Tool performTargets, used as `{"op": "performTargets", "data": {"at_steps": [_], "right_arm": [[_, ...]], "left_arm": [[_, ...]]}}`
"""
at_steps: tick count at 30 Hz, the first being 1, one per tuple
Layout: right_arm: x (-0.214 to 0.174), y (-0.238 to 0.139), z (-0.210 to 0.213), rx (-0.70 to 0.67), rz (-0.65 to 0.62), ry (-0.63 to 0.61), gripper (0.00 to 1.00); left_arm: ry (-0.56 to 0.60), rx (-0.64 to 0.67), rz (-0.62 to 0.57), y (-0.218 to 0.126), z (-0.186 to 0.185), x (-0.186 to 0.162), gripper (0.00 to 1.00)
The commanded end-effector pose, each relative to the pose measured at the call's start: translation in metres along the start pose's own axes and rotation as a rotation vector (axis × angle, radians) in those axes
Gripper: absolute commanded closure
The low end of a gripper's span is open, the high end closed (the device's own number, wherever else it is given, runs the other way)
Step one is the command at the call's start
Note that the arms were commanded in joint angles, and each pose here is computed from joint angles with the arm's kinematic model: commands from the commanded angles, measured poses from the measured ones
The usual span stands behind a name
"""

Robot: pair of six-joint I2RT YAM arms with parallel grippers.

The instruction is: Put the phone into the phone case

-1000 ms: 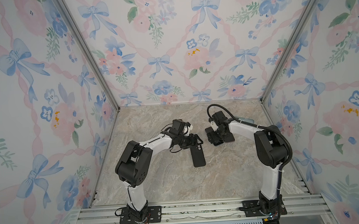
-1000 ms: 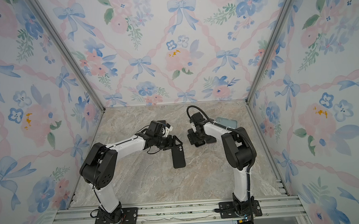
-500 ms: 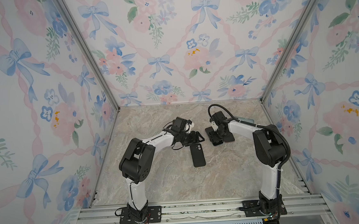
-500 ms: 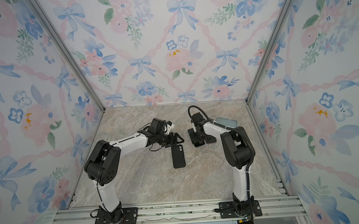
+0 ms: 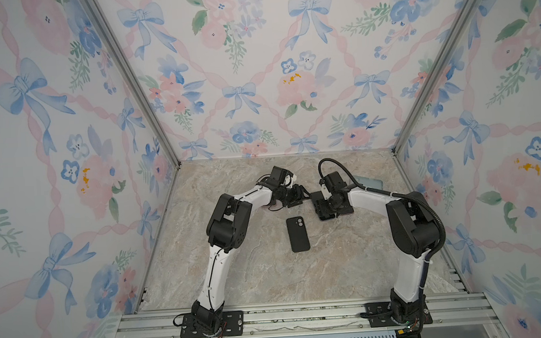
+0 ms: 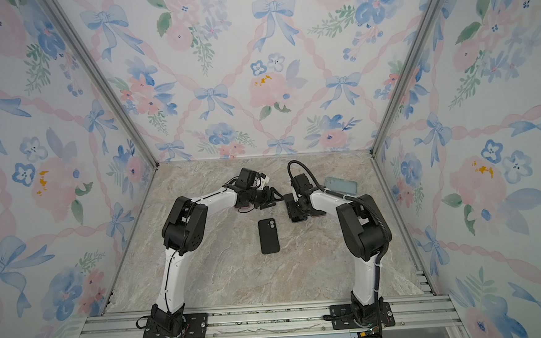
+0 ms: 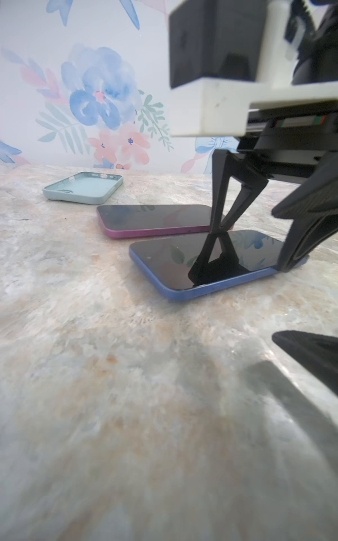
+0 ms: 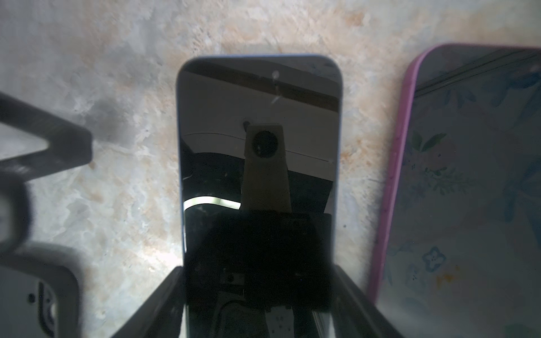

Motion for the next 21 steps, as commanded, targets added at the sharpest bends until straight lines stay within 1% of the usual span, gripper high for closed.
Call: {"op": "performTargets", "data": {"at_steps": [1, 4, 9, 11, 14, 17, 21], "right_arm": [[-0.040, 0.014, 0.027, 0.123, 0.122, 0.042, 0.37], [-0.040, 0.013, 0.031, 0.143, 0.106, 0.045, 0.37], [-0.042, 0.014, 0.033, 0.154, 0.103, 0.043, 0.38], [-0.042, 0.014, 0.033, 0.157, 0.099, 0.041, 0.38], [-0.041, 0.014, 0.034, 0.163, 0.092, 0.043, 0.38], [-0.040, 0.013, 0.034, 0.168, 0.091, 0.044, 0.38], [-0.038, 0.013, 0.035, 0.175, 0.087, 0.044, 0.38]], "left_arm": [[-0.009, -0.032, 0.025, 0.010, -0.005, 0.007, 0.40], [-0.018, -0.040, 0.027, 0.017, -0.001, 0.015, 0.45], [-0.041, -0.064, 0.019, 0.023, 0.009, 0.029, 0.50], [-0.039, -0.078, 0.027, 0.027, 0.009, 0.029, 0.52], [-0.033, -0.130, 0.056, 0.033, 0.006, 0.025, 0.57], [-0.040, -0.145, 0.074, 0.038, 0.009, 0.024, 0.59], [-0.057, -0.172, 0.075, 0.039, 0.015, 0.027, 0.66]]}}
Point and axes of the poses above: each gripper's point midway between its finger pads, its own y axis out along the fingers, its own z axis along the line the jaws close on, x = y × z, the point moved 2 cm from there along -y, back along the fingers, and after that the axes turned 14 degrees about -y, right-handed, at the moved point
